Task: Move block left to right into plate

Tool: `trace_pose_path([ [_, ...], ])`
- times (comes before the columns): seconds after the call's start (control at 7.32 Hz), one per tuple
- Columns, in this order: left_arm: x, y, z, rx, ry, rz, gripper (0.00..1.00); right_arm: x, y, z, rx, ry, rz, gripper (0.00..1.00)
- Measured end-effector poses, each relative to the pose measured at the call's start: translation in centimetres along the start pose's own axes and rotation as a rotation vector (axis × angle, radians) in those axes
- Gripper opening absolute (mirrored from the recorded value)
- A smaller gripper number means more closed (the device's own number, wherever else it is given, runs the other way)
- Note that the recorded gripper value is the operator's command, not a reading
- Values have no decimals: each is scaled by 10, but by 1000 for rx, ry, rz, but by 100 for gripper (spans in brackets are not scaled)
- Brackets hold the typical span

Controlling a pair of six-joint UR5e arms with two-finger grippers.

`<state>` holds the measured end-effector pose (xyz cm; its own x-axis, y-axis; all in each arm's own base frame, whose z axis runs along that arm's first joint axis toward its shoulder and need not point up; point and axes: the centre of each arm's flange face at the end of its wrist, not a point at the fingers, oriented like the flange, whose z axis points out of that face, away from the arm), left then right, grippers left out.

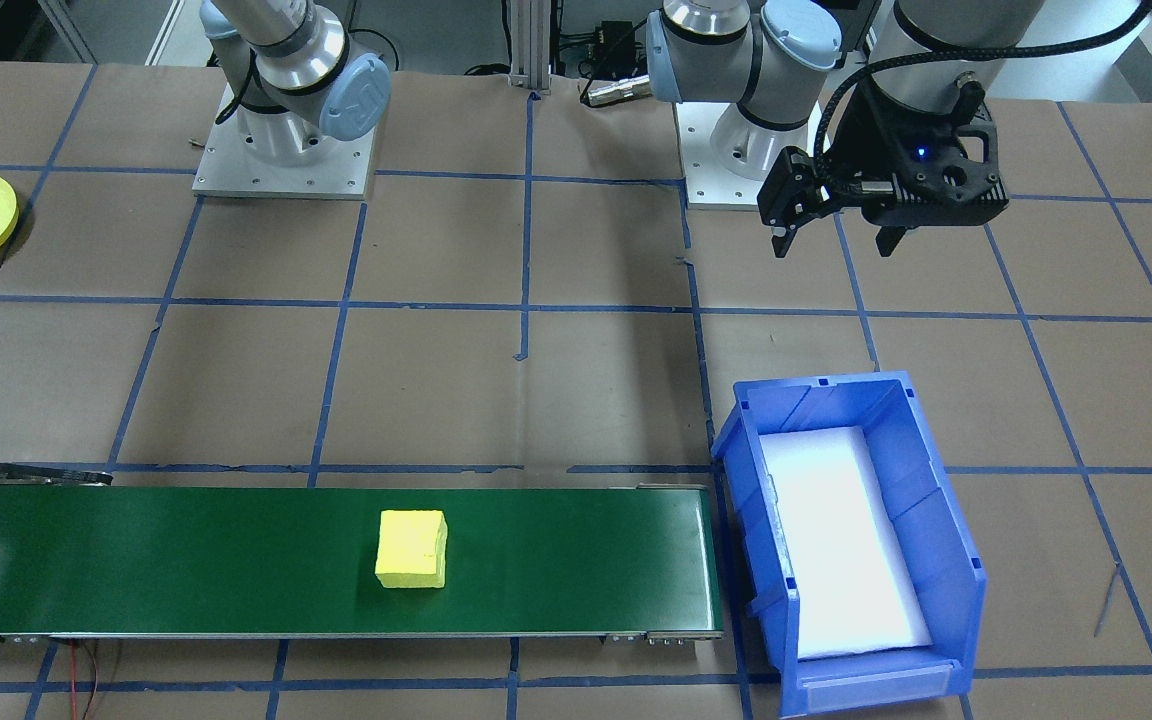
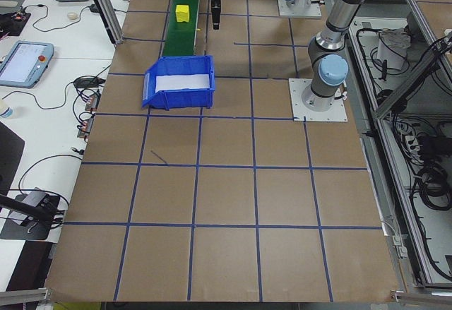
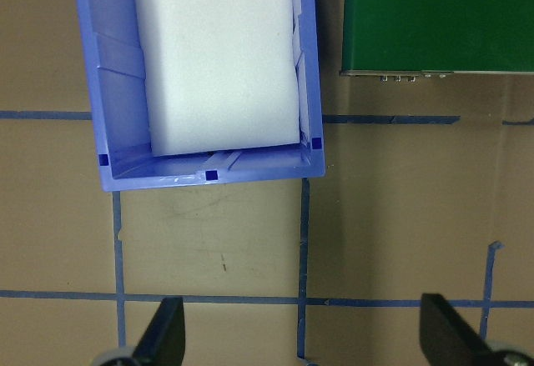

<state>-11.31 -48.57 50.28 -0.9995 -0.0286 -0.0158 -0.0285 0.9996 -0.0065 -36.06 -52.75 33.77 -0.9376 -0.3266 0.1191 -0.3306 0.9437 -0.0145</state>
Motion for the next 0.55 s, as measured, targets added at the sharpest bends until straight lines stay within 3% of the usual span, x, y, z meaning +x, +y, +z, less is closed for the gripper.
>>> trace_pose_path([
  [0.27,0,1,-2,5,1,-5,100,53,97,28,-25,9,20,57],
  [0.41,0,1,-3,6,2,-7,100,69,131,51,-29,21,29,74],
  [0.55,0,1,-3,7,2,-9,100,75,154,76,-33,7,43,100],
])
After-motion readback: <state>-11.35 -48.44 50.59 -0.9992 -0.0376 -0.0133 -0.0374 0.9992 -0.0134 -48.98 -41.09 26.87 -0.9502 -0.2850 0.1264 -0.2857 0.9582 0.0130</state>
